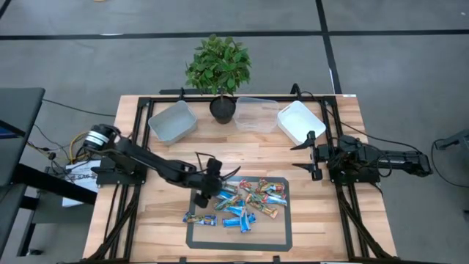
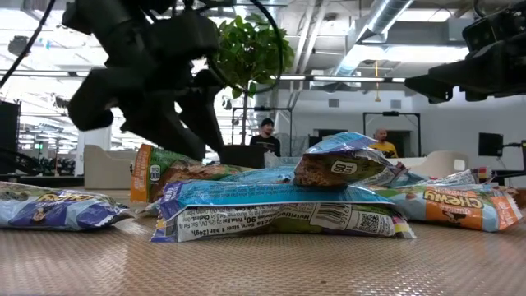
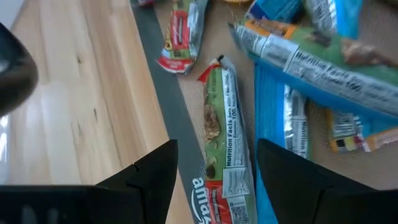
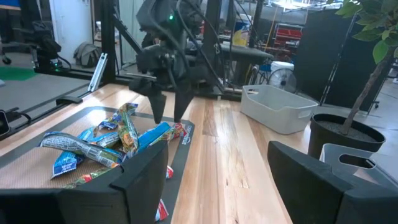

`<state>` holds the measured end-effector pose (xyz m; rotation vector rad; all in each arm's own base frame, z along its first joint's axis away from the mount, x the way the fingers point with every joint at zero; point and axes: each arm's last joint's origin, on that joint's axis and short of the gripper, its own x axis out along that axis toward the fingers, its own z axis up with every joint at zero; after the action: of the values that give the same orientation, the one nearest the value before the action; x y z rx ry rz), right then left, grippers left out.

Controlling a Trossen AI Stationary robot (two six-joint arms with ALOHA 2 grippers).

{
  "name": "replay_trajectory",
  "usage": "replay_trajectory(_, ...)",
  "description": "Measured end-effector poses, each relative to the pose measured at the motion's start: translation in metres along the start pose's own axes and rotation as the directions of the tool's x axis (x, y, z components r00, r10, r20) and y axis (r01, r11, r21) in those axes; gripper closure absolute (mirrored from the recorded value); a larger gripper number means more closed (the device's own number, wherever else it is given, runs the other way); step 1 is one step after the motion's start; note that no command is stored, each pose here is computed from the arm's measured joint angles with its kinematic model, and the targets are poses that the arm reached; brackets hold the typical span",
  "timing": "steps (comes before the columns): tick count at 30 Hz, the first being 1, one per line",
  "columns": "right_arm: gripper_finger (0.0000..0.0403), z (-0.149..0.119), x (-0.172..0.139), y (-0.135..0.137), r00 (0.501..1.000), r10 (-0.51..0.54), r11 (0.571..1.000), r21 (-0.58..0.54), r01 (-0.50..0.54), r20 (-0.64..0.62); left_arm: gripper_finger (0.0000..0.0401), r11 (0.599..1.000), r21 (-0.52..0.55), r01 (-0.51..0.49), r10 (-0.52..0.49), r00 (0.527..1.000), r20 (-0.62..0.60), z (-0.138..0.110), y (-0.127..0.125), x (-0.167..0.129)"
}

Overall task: Pick and place Granola Bars by type
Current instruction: Put the red granola bar into the transparent bin

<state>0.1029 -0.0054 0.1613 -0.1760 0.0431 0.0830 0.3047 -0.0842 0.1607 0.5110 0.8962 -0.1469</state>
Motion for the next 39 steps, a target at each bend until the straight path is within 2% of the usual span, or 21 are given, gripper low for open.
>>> replay_trajectory(5,0.0132,0.0,0.0,0.0,1.0,0.0,1.0,0.0,0.0,0.0,0.0189,1.0,0.02,0.015,-0.013,0.997,-0.075,-0.005,-0.005,0.013)
replay_trajectory(10,0.0132,0.0,0.0,0.0,1.0,0.0,1.0,0.0,0.0,0.0,0.0189,0.999,0.035,-0.036,0.04,0.991,-0.126,-0.012,0.0,0.026)
replay_trajectory(18,0.0132,0.0,0.0,0.0,1.0,0.0,1.0,0.0,0.0,0.0,0.0193,0.999,0.035,-0.014,0.019,0.99,-0.139,-0.015,0.004,0.034)
replay_trajectory(21,0.0132,0.0,0.0,0.0,1.0,0.0,1.0,0.0,0.0,0.0,0.0215,1.0,0.027,0.012,-0.008,0.991,-0.135,-0.016,0.005,0.035)
replay_trajectory(27,0.0132,0.0,0.0,0.0,1.0,0.0,1.0,0.0,0.0,0.0,0.029,0.997,0.01,0.077,-0.076,0.99,-0.122,-0.017,0.006,0.036)
replay_trajectory(32,0.0132,0.0,0.0,0.0,1.0,0.0,1.0,0.0,0.0,0.0,0.0344,0.997,0.008,0.076,-0.075,0.991,-0.114,-0.017,0.006,0.036)
replay_trajectory(35,0.0132,0.0,0.0,0.0,1.0,0.0,1.0,0.0,0.0,0.0,0.0363,0.997,0.002,0.073,-0.072,0.992,-0.106,-0.017,0.008,0.037)
replay_trajectory(39,0.0132,0.0,0.0,0.0,1.0,0.0,1.0,0.0,0.0,0.0,0.037,0.998,-0.005,0.062,-0.062,0.994,-0.088,-0.016,0.01,0.036)
